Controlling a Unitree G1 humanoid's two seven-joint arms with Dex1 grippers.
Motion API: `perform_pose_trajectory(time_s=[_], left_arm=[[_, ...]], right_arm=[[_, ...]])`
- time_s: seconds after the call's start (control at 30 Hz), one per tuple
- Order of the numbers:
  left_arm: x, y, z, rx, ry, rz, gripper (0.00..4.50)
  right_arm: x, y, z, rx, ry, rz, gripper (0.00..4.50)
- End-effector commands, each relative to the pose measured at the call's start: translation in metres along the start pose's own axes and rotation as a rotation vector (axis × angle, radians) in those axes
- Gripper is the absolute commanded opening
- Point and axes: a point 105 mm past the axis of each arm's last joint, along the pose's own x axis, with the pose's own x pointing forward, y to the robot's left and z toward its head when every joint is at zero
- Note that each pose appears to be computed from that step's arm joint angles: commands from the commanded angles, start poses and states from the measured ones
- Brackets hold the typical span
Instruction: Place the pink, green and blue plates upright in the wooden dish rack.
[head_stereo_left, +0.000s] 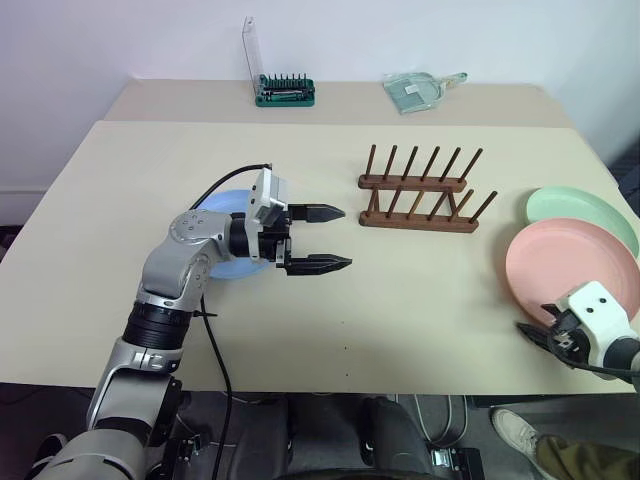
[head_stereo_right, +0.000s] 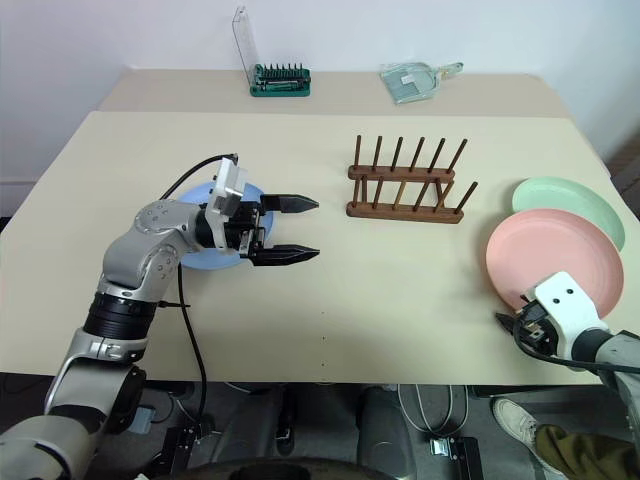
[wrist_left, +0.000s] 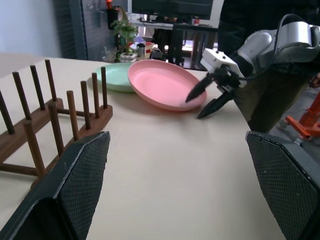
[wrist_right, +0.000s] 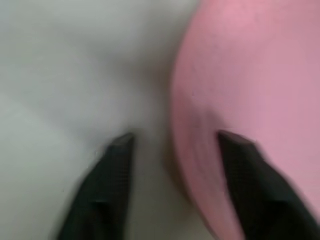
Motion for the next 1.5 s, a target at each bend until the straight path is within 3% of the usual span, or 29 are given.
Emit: perform_pose_trajectory(time_s=[0.03,0.07,0.1,0.27,0.53,0.6,0.73,0.8,1.0,1.07,1.3,1.5], left_arm=[[0.001,-0.003,0.011,0.042,-0.027,-0.006,4.5],[0.001,-0.003,0.011,0.045,-0.026,-0.002,4.5],[0.001,-0.002,0.011,0.043,-0.026,0.002,4.5],[0.001,0.002,0.01,0.019,-0.018,0.013,4.5],[-0.005,0.01,0.022,0.037,-0.068,0.038,4.5],[-0.006,0.012,0.026,0.043,-0.087,0.05,4.5],[-0.009,0.018,0.037,0.054,-0.138,0.072,4.5],[-0.01,0.019,0.039,0.072,-0.143,0.076,4.5],[-0.008,0.02,0.04,0.065,-0.161,0.08,4.5],[-0.007,0.019,0.041,0.055,-0.168,0.081,4.5],[-0.011,0.014,0.039,0.064,-0.161,0.104,4.5],[-0.014,0.011,0.037,0.068,-0.152,0.127,4.5]], right_arm=[[-0.001,-0.009,-0.003,-0.016,0.013,-0.036,0.64],[-0.001,-0.01,-0.002,-0.018,0.01,-0.037,0.11],[-0.001,-0.011,-0.001,-0.025,0.009,-0.037,0.04],[-0.008,-0.012,0.011,-0.041,-0.025,0.005,0.04],[-0.045,-0.024,0.088,0.051,-0.275,0.106,0.04],[-0.053,-0.034,0.11,0.089,-0.376,0.09,0.04],[-0.078,-0.068,0.17,0.261,-0.75,0.083,0.04],[-0.083,-0.077,0.187,0.311,-0.862,0.106,0.04],[-0.085,-0.093,0.229,0.578,-1.163,0.392,0.04],[-0.076,-0.095,0.234,0.669,-1.196,0.532,0.04],[-0.051,-0.108,0.236,0.81,-1.194,0.691,0.04],[-0.039,-0.114,0.227,0.85,-1.135,0.717,0.04]])
